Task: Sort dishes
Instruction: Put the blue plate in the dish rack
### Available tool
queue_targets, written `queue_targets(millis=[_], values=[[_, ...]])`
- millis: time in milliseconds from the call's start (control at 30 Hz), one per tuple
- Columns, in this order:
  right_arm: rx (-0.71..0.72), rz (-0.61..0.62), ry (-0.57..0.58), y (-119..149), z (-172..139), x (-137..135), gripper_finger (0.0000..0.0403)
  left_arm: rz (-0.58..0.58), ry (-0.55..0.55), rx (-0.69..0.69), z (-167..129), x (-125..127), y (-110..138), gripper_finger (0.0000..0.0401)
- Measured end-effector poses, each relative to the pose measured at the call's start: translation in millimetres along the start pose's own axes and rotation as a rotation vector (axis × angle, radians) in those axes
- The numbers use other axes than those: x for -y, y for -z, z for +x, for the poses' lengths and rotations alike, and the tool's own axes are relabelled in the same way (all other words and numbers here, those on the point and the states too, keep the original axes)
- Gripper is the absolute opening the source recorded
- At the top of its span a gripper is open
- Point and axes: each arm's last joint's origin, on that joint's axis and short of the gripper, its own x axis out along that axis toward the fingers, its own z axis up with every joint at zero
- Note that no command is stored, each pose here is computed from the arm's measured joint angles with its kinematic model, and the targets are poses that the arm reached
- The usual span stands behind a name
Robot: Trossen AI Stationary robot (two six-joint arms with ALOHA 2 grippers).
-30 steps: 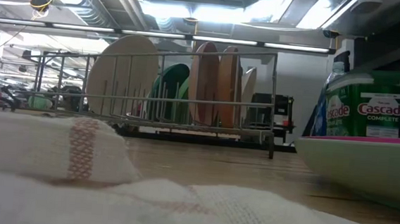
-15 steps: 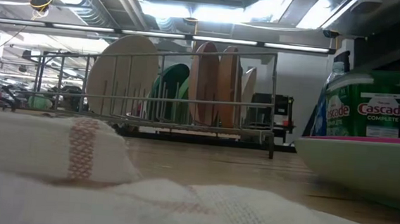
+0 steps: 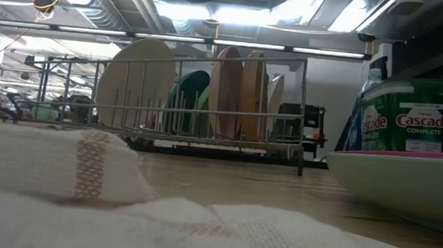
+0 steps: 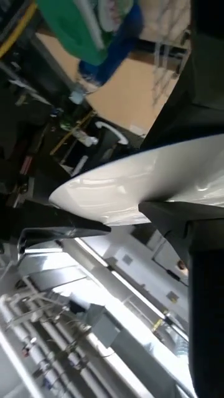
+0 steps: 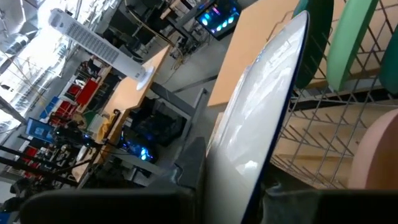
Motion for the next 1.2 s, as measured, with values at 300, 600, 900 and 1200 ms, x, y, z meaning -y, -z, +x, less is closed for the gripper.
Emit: queue_targets(millis=[300, 600, 900, 1200], values=[[-0.034, 0.018, 0.001, -8.5, 11.9, 3.8, 0.0057, 0.055, 0.009, -0.043, 0.3, 1.5, 1.4, 0.0116], [-0.036, 0.002, 0.0, -9.3, 10.8, 3.8, 0.0057, 0.081, 0.016, -0.003, -2.4, 3.2, -0.1, 0.014], [-0.008, -0.066, 0.019, -12.0, 9.5, 5.2, 0.0028, 0.023, 0.021, 0.012, -12.2, -13.6, -1.8, 0.0214], [-0.021, -0.071, 0.013, -11.4, 15.4, 5.3, 0.0022, -0.087, 0.03, 0.048, -29.4, -54.9, -1.0, 0.0223]])
